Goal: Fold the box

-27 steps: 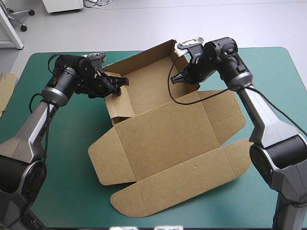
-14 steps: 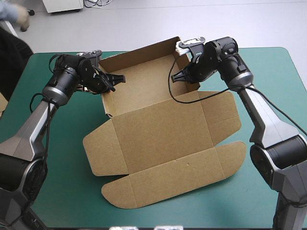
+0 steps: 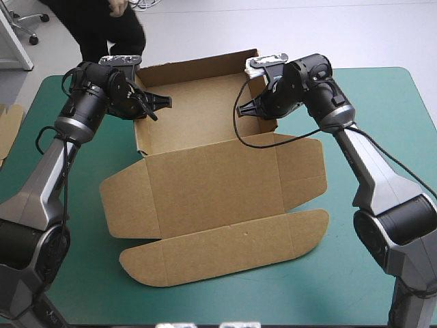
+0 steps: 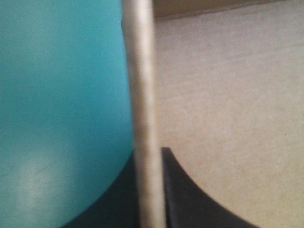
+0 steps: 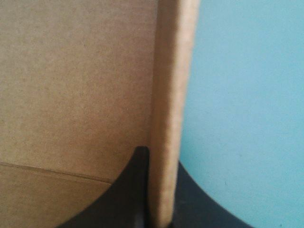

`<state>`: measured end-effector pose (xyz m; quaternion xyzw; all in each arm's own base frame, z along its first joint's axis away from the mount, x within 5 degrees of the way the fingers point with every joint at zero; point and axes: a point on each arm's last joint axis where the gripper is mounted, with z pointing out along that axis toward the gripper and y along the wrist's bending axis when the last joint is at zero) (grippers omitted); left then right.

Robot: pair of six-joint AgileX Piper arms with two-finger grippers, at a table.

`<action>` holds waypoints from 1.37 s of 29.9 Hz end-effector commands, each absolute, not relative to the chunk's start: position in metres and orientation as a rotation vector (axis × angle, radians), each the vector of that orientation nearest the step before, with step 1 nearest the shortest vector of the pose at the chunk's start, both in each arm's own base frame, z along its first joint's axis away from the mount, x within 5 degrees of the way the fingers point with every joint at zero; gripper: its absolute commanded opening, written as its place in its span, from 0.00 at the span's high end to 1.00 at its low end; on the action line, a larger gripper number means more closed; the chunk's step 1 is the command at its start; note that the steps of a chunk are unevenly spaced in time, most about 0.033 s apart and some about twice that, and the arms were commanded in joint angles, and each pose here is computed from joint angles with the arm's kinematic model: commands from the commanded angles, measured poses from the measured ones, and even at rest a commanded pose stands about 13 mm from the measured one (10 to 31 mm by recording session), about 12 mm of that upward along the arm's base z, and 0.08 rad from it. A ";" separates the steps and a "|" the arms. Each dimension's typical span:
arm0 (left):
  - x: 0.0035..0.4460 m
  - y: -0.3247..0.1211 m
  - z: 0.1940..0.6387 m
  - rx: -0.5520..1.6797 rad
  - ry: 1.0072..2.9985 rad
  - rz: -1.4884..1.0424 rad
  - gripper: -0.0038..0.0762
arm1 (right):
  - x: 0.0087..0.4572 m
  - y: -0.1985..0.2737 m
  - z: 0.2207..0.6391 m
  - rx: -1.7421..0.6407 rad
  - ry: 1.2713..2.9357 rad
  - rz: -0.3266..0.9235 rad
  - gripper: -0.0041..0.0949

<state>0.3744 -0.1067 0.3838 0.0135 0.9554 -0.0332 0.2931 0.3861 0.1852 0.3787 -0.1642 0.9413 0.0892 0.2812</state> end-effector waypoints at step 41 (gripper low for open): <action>0.399 -0.117 0.350 0.328 2.660 -0.157 0.97 | 0.361 0.137 0.368 -0.224 2.664 0.116 0.98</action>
